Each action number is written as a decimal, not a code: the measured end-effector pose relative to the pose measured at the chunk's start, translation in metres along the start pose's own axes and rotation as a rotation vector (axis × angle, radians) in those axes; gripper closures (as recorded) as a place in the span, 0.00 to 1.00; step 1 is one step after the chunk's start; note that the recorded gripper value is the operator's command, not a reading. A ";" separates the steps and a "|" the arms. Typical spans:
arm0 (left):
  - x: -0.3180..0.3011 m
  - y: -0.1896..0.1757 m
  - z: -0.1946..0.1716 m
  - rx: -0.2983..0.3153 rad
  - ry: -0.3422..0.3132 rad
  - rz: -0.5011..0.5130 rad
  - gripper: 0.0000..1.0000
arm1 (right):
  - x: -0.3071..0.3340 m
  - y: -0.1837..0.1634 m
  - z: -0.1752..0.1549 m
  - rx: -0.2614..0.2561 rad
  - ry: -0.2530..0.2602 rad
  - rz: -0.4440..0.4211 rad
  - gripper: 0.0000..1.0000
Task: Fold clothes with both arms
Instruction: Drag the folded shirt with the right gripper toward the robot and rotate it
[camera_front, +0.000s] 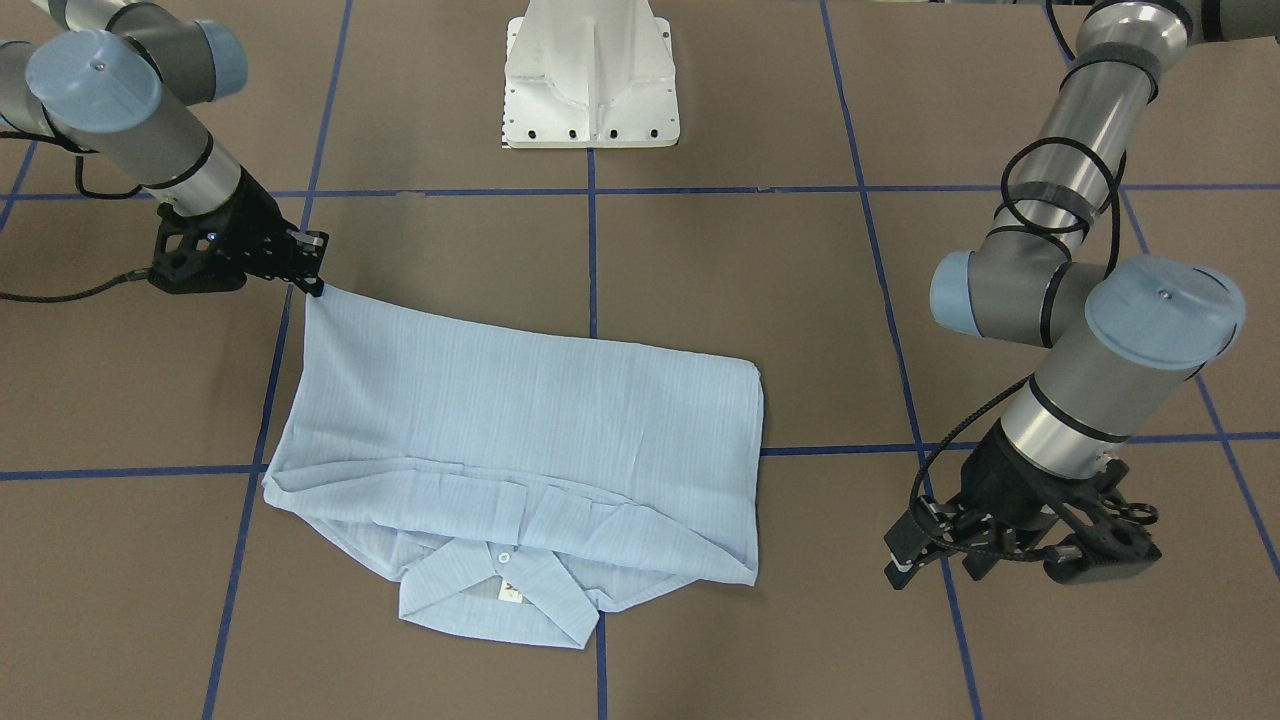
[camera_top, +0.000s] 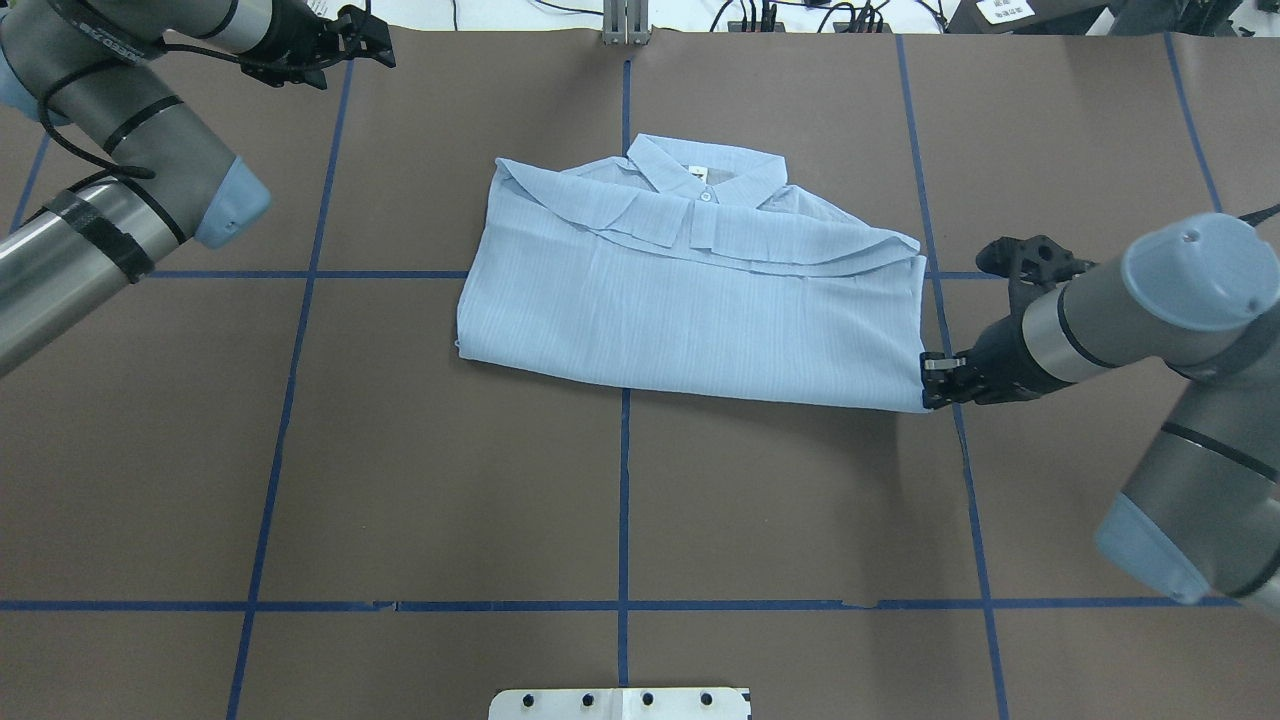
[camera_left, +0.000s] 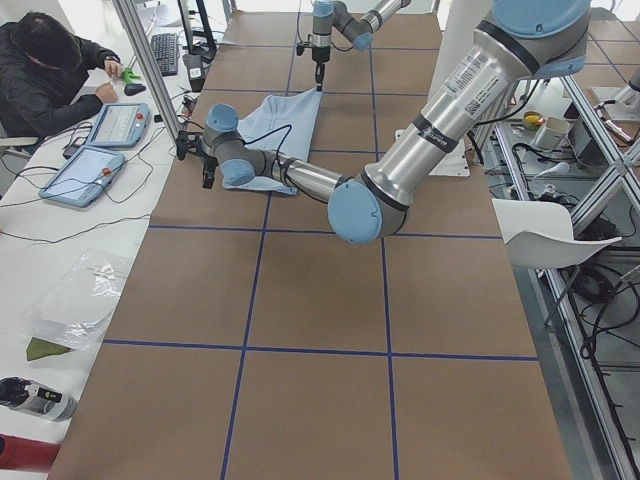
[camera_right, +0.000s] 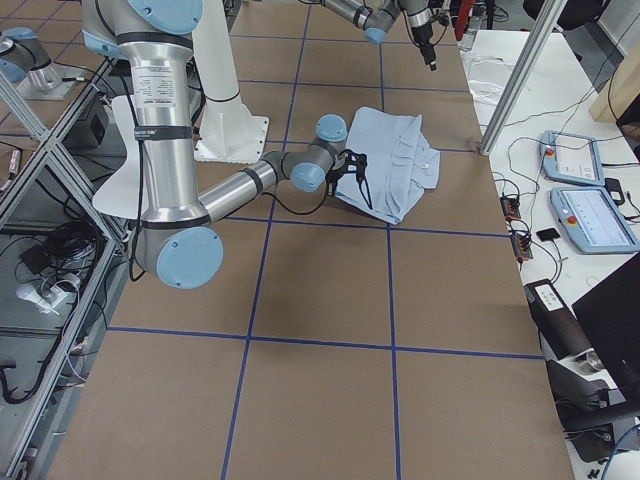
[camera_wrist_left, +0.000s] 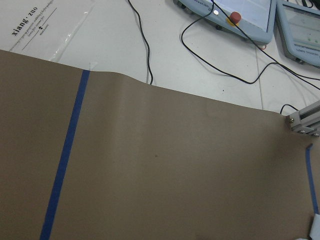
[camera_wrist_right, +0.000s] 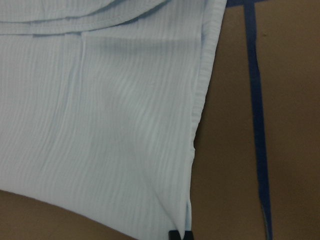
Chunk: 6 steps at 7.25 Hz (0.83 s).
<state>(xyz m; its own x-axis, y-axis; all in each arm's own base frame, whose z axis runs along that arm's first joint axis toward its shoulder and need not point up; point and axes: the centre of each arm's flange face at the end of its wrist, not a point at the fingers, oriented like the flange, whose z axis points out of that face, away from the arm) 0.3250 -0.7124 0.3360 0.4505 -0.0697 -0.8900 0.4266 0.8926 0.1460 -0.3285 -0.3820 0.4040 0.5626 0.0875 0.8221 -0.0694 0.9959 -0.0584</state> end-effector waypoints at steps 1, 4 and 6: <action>0.000 0.001 -0.001 0.001 0.002 0.001 0.03 | 0.008 0.039 -0.008 -0.045 0.004 -0.027 1.00; -0.006 0.008 -0.008 0.004 0.010 0.007 0.03 | -0.012 0.156 -0.009 -0.265 -0.016 -0.167 1.00; -0.010 0.013 -0.014 0.006 0.017 0.011 0.03 | -0.035 0.230 0.002 -0.421 -0.027 -0.234 0.88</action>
<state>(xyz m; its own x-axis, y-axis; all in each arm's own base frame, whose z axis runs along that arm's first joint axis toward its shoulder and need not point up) 0.3151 -0.6939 0.3403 0.4416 -0.0522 -0.8957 0.4268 0.8903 0.1585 -0.3663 -0.1565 0.3629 0.5013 -0.1355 0.8546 0.3996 0.9123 -0.0898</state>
